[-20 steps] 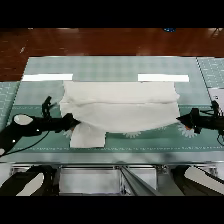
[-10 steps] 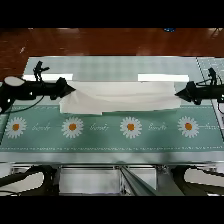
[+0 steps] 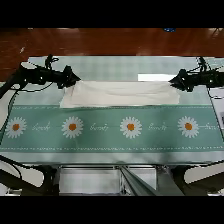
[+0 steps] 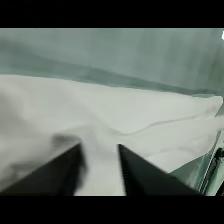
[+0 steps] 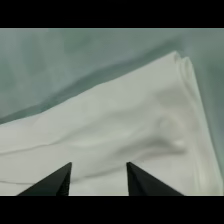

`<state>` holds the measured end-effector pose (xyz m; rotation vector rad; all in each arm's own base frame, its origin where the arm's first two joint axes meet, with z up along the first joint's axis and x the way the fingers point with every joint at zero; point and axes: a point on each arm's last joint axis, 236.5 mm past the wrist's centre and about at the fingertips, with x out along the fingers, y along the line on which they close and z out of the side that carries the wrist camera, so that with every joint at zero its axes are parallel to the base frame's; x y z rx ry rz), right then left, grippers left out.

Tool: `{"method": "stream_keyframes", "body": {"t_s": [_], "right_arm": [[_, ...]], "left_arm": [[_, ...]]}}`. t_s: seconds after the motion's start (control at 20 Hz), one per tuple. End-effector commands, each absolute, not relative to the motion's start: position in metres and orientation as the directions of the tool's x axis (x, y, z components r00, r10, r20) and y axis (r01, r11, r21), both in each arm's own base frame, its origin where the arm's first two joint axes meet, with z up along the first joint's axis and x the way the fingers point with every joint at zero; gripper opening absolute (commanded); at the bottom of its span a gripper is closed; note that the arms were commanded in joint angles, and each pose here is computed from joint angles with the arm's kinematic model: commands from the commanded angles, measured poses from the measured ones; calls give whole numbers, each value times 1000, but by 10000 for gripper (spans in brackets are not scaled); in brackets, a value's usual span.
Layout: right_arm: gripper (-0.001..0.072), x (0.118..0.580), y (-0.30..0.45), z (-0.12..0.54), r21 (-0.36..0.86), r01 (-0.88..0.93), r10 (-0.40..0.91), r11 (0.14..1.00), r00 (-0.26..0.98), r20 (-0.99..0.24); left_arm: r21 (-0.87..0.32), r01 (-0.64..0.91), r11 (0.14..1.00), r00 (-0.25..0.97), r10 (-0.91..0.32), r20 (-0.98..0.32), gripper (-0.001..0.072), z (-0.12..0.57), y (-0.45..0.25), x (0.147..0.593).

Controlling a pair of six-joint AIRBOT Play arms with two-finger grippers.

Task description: Fold the shirts.

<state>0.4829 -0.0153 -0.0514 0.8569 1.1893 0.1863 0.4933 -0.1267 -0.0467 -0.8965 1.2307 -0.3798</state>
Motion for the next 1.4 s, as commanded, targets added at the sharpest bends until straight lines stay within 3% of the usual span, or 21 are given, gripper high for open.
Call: {"method": "stream_keyframes", "body": {"t_s": [0.0, 0.1, 0.25, 0.4, 0.55, 0.7, 0.95, 1.2, 1.25, 1.3, 1.35], "right_arm": [[416, 493, -22, -60, 659, 287, 530, 696, 414, -740], [416, 489, -41, -37, 662, 272, 536, 699, 414, -736], [416, 456, -90, 0, 611, 268, 505, 745, 372, -779], [416, 408, -149, 2, 482, 392, 371, 784, 327, -869], [416, 394, -160, -25, 479, 495, 327, 725, 364, -872], [416, 404, -122, -61, 568, 511, 420, 645, 384, -822], [416, 433, -66, -94, 658, 506, 566, 558, 347, -748], [415, 449, -19, -110, 658, 456, 612, 600, 268, -744], [358, 454, -11, -106, 662, 427, 615, 615, 265, -742], [177, 459, -4, -95, 680, 383, 631, 626, 264, -730], [20, 465, 0, -76, 704, 314, 650, 638, 272, -710]], "left_arm": [[-759, -210, 616, 275, -708, -651, 505, -58, -116, 489], [-743, -225, 631, 227, -707, -670, 503, -40, -82, 480], [-627, -260, 734, 210, -591, -779, 503, -1, -1, 456], [-466, -254, 848, 376, -357, -855, 503, 52, 64, 444], [-415, -215, 884, 633, -197, -748, 503, 108, 60, 440], [-402, -93, 911, 695, -229, -681, 503, 99, -8, 404], [-408, 57, 911, 549, -370, -749, 503, 37, -97, 357], [-453, 78, 888, 540, -420, -729, 503, 25, -129, 368], [-479, 65, 875, 537, -435, -723, 503, 24, -133, 369], [-502, 53, 863, 531, -450, -718, 501, 23, -137, 370], [-512, 47, 857, 528, -457, -716, 414, 22, -138, 371]]}}
